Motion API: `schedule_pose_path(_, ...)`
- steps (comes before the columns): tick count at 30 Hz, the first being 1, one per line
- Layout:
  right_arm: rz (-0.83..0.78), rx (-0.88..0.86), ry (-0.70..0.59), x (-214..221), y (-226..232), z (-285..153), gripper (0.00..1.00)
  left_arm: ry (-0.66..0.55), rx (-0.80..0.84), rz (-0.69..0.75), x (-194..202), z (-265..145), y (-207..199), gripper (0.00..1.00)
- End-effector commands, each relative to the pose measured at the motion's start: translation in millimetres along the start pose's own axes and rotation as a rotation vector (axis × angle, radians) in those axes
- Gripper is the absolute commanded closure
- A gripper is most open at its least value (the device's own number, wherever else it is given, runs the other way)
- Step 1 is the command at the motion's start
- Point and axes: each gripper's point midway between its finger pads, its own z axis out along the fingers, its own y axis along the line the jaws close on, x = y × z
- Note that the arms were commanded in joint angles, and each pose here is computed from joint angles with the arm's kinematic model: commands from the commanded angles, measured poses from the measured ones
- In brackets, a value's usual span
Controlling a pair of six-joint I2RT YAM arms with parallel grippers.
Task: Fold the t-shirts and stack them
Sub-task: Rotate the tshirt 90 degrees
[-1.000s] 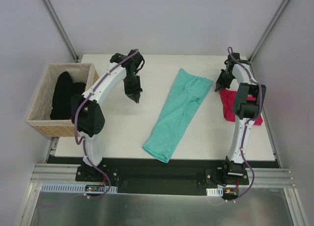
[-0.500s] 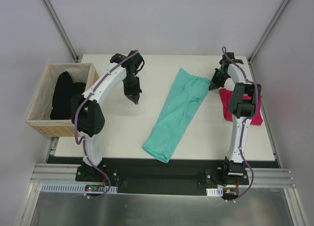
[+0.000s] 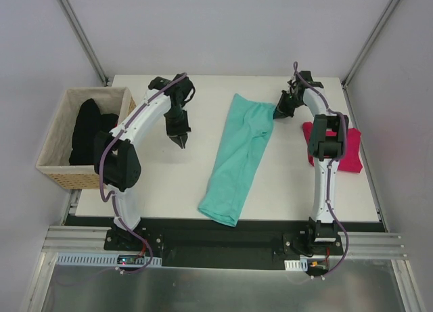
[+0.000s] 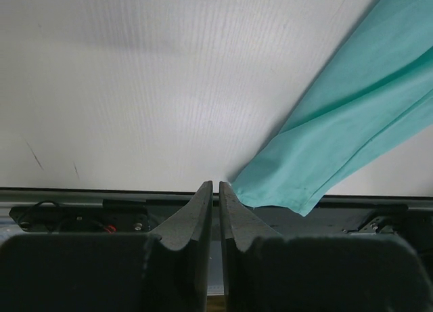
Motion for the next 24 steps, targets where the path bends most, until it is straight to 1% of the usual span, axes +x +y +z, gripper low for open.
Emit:
schedule_pose_path(1,-0.082,-0.175,0.02,5.8,53.2,11.0,0.99,-0.036,-0.019,0.001,10.1,-22.7,17.4,0.92)
schedule_pose_path(7,-0.153,-0.337,0.045,13.6,98.6,14.9,0.99,-0.032,-0.013,0.015,11.6,-23.6,19.1,0.92)
schedule_pose_path(9,-0.167,-0.349,0.05,16.7,106.6,16.7,0.99,-0.032,-0.013,0.019,12.2,-23.8,19.7,0.92)
schedule_pose_path(12,-0.165,-0.32,0.033,15.6,107.0,15.0,0.99,-0.031,-0.017,0.022,13.9,-23.8,22.1,0.92)
schedule_pose_path(13,-0.16,-0.282,0.02,13.8,99.9,16.6,0.95,-0.032,-0.018,0.024,15.1,-24.2,23.1,0.92)
schedule_pose_path(14,-0.163,-0.265,0.004,10.6,97.3,14.2,0.89,-0.035,-0.02,0.024,15.1,-24.3,23.8,0.92)
schedule_pose_path(15,-0.162,-0.244,-0.015,5.5,93.7,10.1,0.74,-0.031,-0.023,0.023,16.5,-23.2,24.8,0.92)
schedule_pose_path(17,-0.161,-0.173,-0.081,-9.8,84.0,-4.0,0.68,-0.038,-0.017,0.024,16.8,-24.0,24.5,0.92)
schedule_pose_path(18,-0.157,-0.156,-0.112,-19.0,78.3,-12.0,0.58,-0.037,-0.012,0.024,17.7,-23.2,24.2,0.92)
schedule_pose_path(20,-0.166,-0.107,-0.19,-37.1,72.2,-34.0,0.57,-0.052,0.004,0.023,16.6,-24.3,22.0,0.92)
schedule_pose_path(21,-0.166,-0.096,-0.22,-45.6,67.5,-43.7,0.54,-0.047,0.01,0.022,18.3,-22.9,21.6,0.91)
schedule_pose_path(24,-0.19,-0.085,-0.308,-63.2,70.4,-78.8,0.53,-0.057,0.032,0.022,17.6,-20.9,18.6,0.91)
